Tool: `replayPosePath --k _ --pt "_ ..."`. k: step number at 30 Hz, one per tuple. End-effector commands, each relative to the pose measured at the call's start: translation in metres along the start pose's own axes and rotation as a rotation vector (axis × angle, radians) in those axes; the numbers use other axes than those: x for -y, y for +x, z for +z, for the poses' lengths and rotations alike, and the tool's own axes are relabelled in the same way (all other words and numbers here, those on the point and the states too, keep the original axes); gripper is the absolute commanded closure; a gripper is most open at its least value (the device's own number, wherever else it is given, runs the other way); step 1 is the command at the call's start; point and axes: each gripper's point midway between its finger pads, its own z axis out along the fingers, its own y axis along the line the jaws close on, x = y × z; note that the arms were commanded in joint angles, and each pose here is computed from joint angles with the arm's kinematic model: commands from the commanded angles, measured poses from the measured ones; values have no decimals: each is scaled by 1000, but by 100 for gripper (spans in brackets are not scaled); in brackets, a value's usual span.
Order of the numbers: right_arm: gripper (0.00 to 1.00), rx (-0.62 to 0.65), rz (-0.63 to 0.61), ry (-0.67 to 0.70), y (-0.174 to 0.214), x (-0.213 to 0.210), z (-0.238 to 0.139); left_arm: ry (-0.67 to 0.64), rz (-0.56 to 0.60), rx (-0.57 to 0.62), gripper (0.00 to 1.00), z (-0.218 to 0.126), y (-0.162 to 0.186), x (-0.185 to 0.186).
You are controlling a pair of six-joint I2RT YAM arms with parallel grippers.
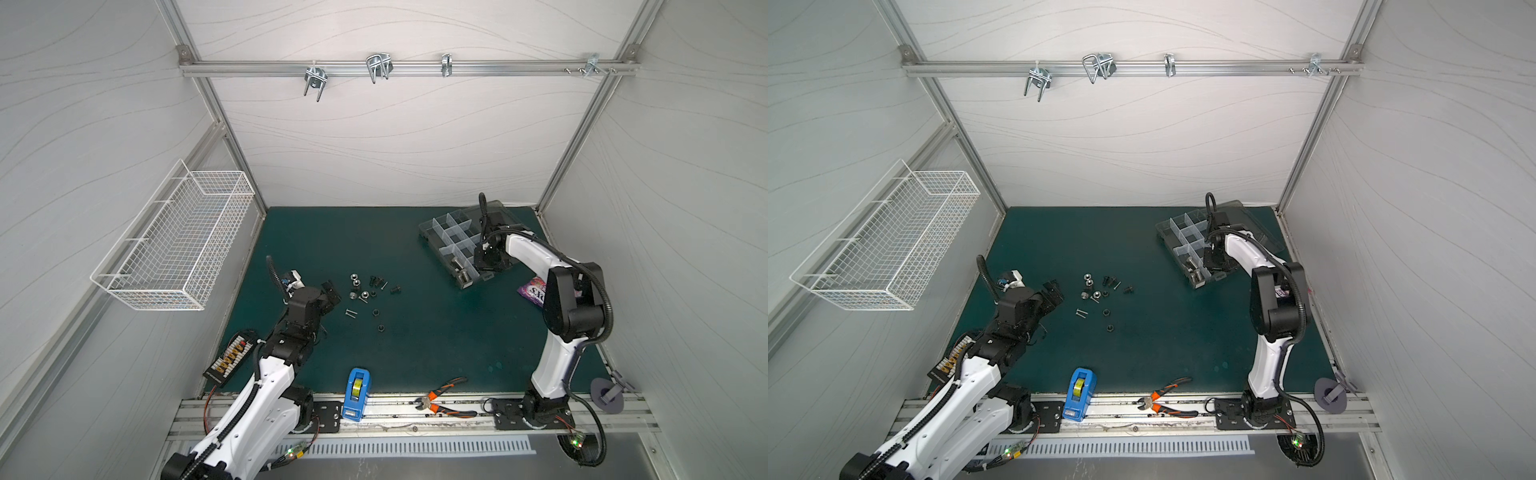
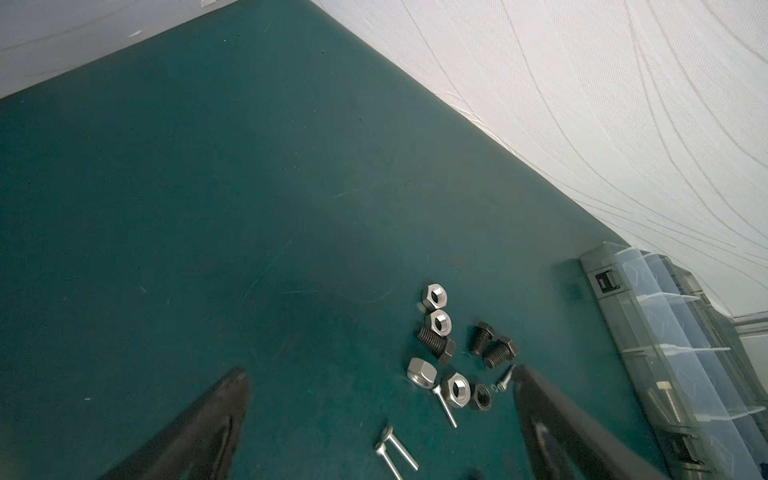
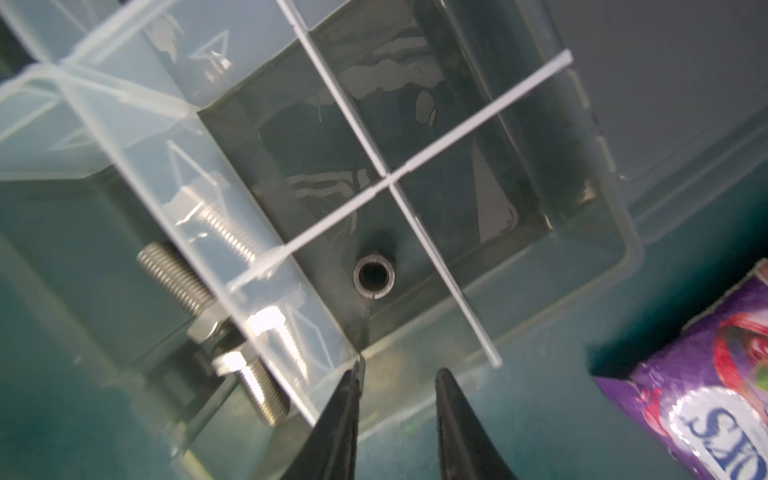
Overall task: Sort the screws and nuts into containers
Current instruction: 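Open the right gripper to drop the nut into the compartment, then move the right gripper back over the pile toward another black nut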
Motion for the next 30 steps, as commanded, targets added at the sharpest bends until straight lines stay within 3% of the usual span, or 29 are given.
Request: replayPosePath --k 1,14,30 --pt "65 41 -5 -33 3 -6 -28 38 -33 47 0 -6 -17 12" --pt "61 117 -199 -135 44 -87 -78 38 -41 53 0 -9 -17 10" --pt "62 -10 -511 -350 141 -248 -67 20 -55 47 0 -6 -13 5"
